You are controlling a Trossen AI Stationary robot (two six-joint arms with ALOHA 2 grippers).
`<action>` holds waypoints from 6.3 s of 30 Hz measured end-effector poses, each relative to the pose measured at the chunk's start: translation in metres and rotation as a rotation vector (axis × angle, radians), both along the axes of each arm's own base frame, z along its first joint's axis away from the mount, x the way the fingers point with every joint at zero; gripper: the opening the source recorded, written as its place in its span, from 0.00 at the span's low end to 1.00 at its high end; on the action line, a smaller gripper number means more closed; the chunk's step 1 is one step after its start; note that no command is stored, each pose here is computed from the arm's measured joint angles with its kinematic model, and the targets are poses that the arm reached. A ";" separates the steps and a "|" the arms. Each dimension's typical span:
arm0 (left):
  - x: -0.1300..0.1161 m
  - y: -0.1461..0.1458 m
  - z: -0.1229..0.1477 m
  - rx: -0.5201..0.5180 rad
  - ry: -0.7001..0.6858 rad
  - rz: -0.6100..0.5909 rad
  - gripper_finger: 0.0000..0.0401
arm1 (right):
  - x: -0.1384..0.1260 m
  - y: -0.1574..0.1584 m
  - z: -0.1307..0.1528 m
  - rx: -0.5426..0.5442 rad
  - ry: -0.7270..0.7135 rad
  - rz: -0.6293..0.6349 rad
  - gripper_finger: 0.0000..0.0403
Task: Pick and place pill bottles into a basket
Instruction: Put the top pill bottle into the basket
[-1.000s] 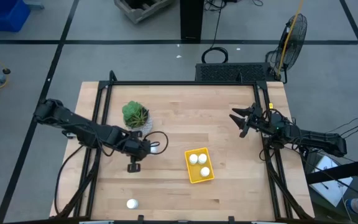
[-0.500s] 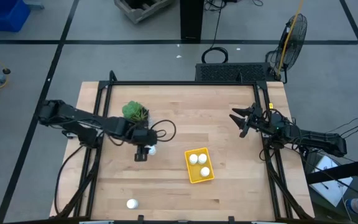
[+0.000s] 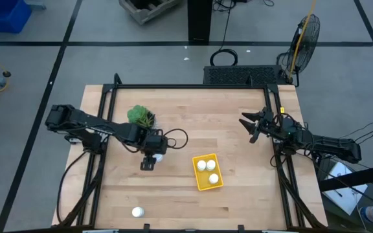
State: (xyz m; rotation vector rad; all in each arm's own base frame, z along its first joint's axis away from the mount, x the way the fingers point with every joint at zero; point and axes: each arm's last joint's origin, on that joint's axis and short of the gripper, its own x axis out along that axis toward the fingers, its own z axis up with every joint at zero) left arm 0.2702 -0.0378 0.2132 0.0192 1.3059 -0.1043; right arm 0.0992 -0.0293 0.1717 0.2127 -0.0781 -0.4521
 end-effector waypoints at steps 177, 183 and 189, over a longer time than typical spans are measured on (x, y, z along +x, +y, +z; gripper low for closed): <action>0.190 -0.037 -0.009 0.020 -0.161 -0.511 0.39 | 0.001 0.000 -0.002 0.004 0.018 0.000 0.44; 0.189 -0.036 -0.010 0.026 -0.157 -0.507 0.39 | 0.001 0.000 -0.002 0.004 0.019 0.000 0.43; 0.189 -0.035 -0.010 0.061 -0.144 -0.495 0.39 | 0.001 0.000 -0.002 0.004 0.019 0.000 0.44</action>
